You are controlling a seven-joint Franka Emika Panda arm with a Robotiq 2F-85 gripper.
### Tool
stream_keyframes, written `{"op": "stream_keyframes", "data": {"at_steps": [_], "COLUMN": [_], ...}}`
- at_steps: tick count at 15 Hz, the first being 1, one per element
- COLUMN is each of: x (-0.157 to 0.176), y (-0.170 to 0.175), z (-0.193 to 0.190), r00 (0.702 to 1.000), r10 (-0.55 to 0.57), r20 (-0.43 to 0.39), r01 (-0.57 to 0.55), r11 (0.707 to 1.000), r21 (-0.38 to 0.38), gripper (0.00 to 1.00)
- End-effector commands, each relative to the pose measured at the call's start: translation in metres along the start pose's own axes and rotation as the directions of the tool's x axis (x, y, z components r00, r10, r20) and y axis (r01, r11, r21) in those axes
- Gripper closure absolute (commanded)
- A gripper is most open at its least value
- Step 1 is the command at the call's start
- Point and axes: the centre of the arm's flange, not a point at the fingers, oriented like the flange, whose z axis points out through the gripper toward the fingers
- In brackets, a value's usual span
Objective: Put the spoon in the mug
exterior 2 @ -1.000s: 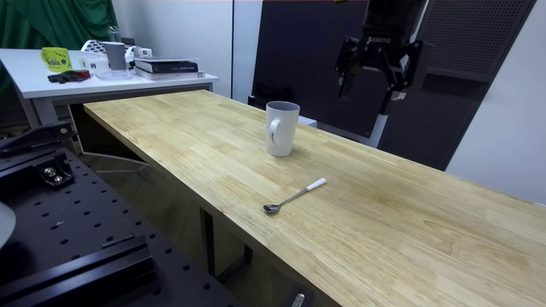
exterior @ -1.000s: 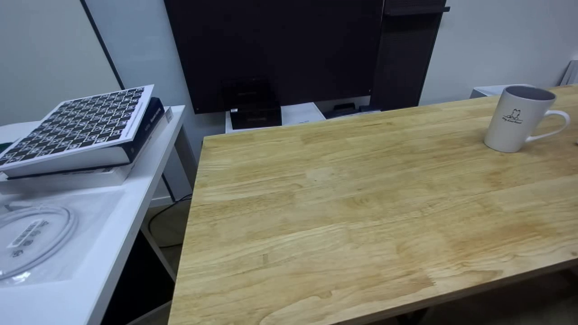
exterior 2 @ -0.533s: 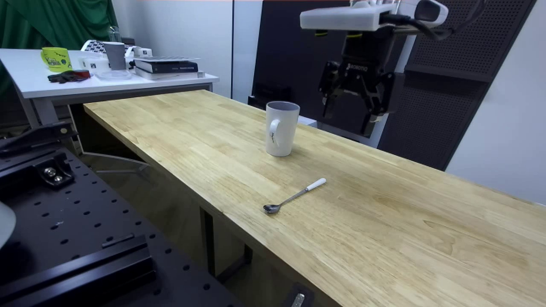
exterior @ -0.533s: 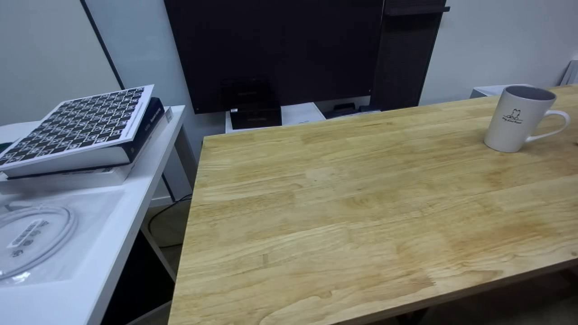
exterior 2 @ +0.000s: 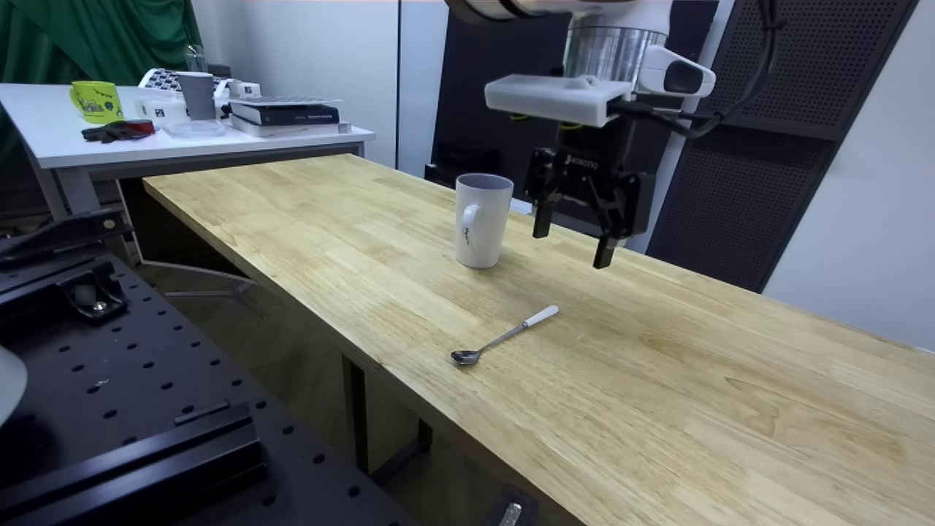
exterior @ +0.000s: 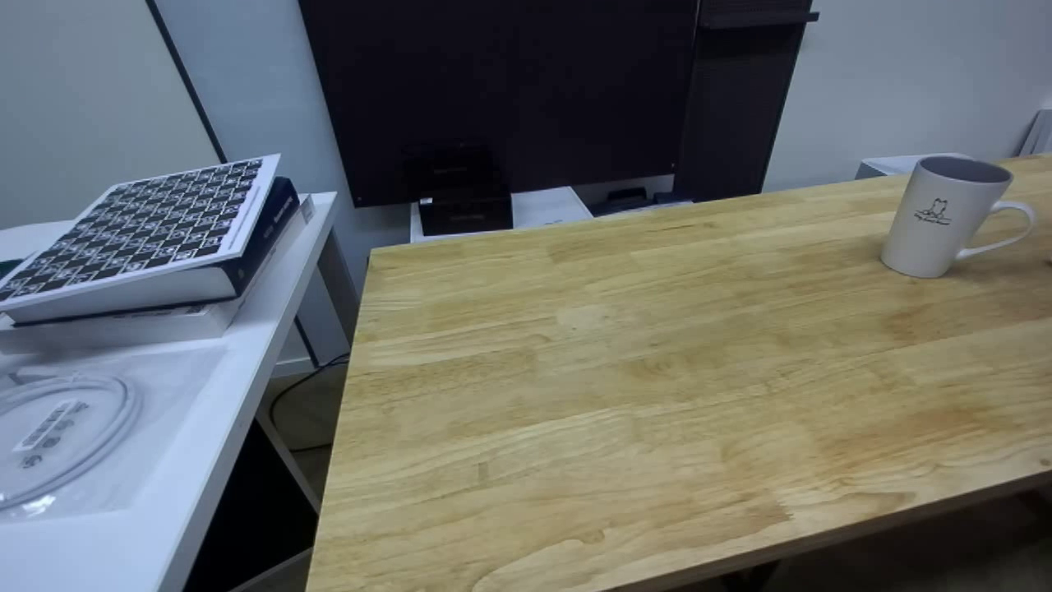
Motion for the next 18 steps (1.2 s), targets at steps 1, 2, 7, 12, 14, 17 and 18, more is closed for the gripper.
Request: {"op": "stream_keyframes", "data": {"at_steps": [1, 2, 7, 12, 14, 17, 18], "x": [-0.002, -0.002, -0.004, -0.004, -0.004, -0.004, -0.004], "y": [-0.001, -0.002, -0.006, -0.005, -0.005, -0.008, -0.010], "z": [0.013, 0.016, 0.021, 0.023, 0.023, 0.031, 0.034], "r00": [1.000, 1.000, 0.999, 0.999, 0.999, 0.999, 0.998], "r10": [-0.010, -0.017, -0.031, -0.031, -0.031, -0.031, -0.043], "r20": [-0.020, -0.021, 0.007, 0.010, 0.011, -0.032, -0.052], "r01": [0.011, 0.018, 0.031, 0.031, 0.031, 0.031, 0.044], "r11": [1.000, 1.000, 1.000, 1.000, 1.000, 0.999, 0.999], "r21": [0.014, 0.021, 0.003, 0.002, 0.002, 0.004, 0.012], "gripper": [0.00, 0.00, 0.00, 0.00, 0.00, 0.00, 0.00]}}
